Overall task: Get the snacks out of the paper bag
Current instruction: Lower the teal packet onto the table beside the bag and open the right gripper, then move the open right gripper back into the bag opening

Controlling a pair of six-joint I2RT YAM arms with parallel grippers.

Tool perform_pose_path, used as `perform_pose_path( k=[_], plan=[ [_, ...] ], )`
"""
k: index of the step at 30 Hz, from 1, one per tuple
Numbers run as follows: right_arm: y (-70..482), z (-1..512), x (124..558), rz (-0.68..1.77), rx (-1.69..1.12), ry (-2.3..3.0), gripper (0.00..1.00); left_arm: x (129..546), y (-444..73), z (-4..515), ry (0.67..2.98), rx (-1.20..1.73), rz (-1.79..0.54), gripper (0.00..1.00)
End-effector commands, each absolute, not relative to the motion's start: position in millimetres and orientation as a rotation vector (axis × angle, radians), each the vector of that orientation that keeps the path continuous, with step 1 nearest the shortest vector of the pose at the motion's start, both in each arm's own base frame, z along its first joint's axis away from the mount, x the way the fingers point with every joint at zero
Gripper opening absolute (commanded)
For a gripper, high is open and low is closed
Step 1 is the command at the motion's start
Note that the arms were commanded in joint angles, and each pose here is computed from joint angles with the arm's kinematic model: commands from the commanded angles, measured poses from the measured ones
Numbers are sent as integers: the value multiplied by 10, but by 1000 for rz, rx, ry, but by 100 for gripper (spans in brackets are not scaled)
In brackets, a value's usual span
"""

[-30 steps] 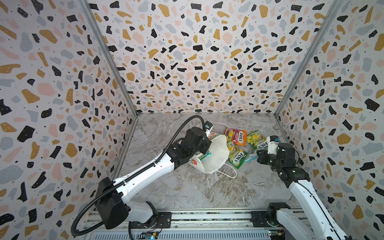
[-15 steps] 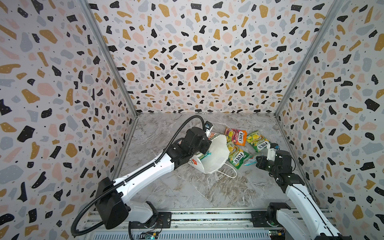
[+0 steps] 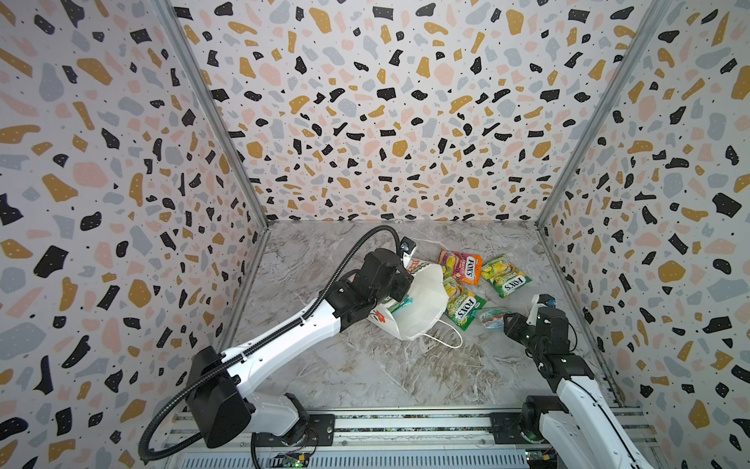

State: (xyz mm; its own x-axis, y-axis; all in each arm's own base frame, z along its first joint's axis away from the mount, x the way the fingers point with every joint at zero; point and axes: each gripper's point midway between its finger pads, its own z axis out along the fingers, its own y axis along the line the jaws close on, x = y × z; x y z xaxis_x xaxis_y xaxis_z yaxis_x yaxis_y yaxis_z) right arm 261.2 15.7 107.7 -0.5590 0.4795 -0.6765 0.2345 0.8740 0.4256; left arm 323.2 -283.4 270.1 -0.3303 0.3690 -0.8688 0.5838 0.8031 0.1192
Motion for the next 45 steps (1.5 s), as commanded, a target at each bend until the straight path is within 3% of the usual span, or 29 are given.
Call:
perform_pose_path(
  k=[1, 4, 15, 30, 45],
  plan=[
    [-14, 1095, 2576, 266, 591, 2154, 52, 3259, -2853, 2812, 1935, 703, -259, 0],
    [-107, 1146, 2558, 222, 635, 2118, 58, 3260, -2853, 2810, 1935, 704, -258, 0],
    [-353, 1600, 2546, 94, 660, 1959, 61, 3244, -2857, 2837, 1927, 705, -266, 0],
    [1071, 2217, 2668, 792, 12, 1938, 54, 3204, -2912, 2842, 1917, 730, -306, 0],
    [2496, 2278, 2274, 1029, -475, 1985, 50, 3191, -2897, 2881, 1902, 724, -311, 0]
  ],
)
